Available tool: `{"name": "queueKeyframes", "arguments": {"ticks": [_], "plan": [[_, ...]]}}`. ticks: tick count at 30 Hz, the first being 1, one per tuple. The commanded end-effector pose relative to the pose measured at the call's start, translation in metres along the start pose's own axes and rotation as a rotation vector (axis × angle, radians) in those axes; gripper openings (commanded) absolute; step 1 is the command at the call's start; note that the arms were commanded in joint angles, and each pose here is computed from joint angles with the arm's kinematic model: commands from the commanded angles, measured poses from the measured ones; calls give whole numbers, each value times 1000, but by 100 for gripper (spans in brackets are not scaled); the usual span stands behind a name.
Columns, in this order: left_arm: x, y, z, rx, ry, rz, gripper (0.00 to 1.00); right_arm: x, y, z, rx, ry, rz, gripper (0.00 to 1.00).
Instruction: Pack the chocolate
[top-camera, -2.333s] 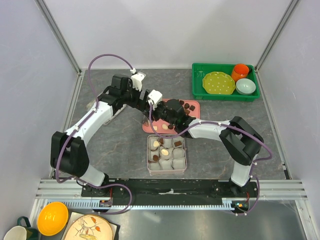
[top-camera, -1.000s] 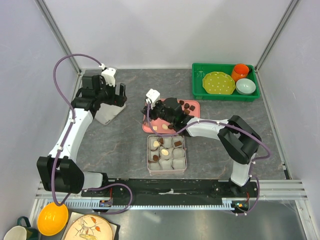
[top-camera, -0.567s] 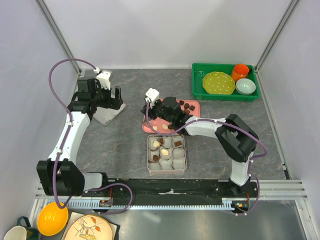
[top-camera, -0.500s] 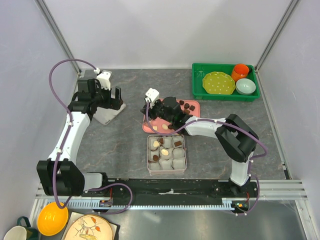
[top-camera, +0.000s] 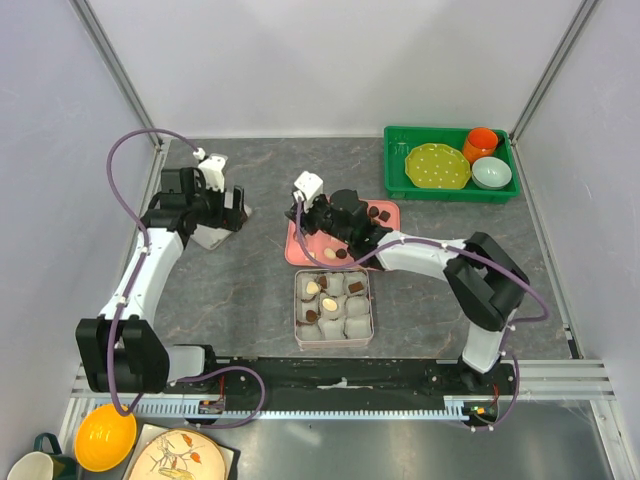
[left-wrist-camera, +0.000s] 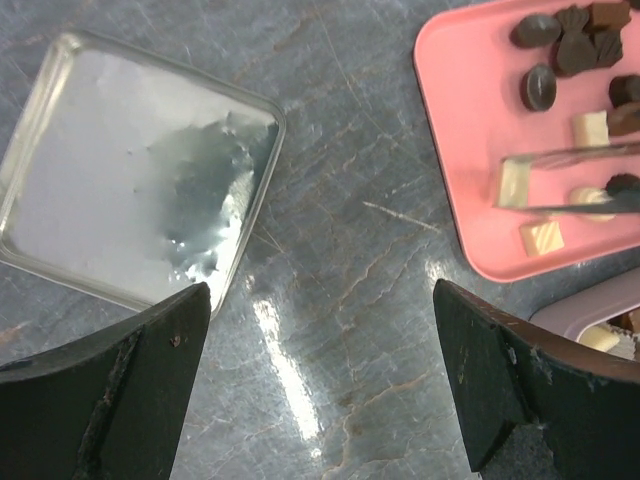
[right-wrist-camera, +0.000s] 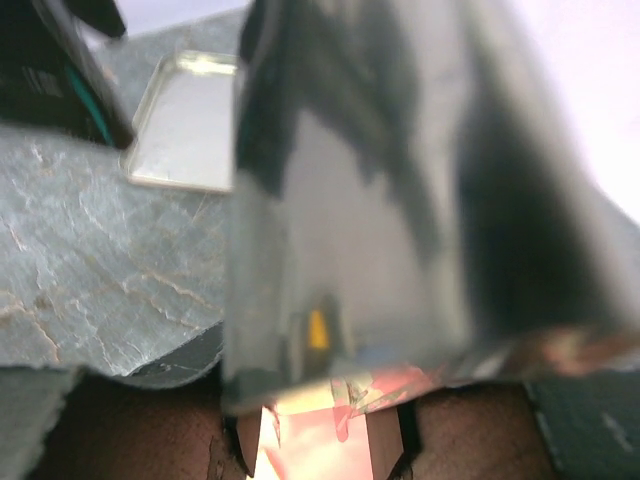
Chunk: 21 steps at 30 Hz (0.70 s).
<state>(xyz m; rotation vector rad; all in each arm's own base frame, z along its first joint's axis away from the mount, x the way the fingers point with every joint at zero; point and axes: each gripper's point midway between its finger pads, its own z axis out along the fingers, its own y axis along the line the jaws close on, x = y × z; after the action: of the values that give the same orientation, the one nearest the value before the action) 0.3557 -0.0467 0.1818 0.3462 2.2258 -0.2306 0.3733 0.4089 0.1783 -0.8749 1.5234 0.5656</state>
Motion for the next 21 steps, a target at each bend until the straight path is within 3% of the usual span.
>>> {"name": "queueKeyframes", "arguments": {"ticks": [1,6,14,21], "plan": [[3,-1,-5,13,-25,71,99,-74,-17,-34,63,-160,-36,43],[27,2,2,5,22,109,99,-92,-18,-83,93,-179,-5,41],[48,-2,14,37,51,123,99,-64,0,-168,76,-74,68,41],[53,-6,16,59,52,132,99,-41,30,-201,6,31,87,41]]}}
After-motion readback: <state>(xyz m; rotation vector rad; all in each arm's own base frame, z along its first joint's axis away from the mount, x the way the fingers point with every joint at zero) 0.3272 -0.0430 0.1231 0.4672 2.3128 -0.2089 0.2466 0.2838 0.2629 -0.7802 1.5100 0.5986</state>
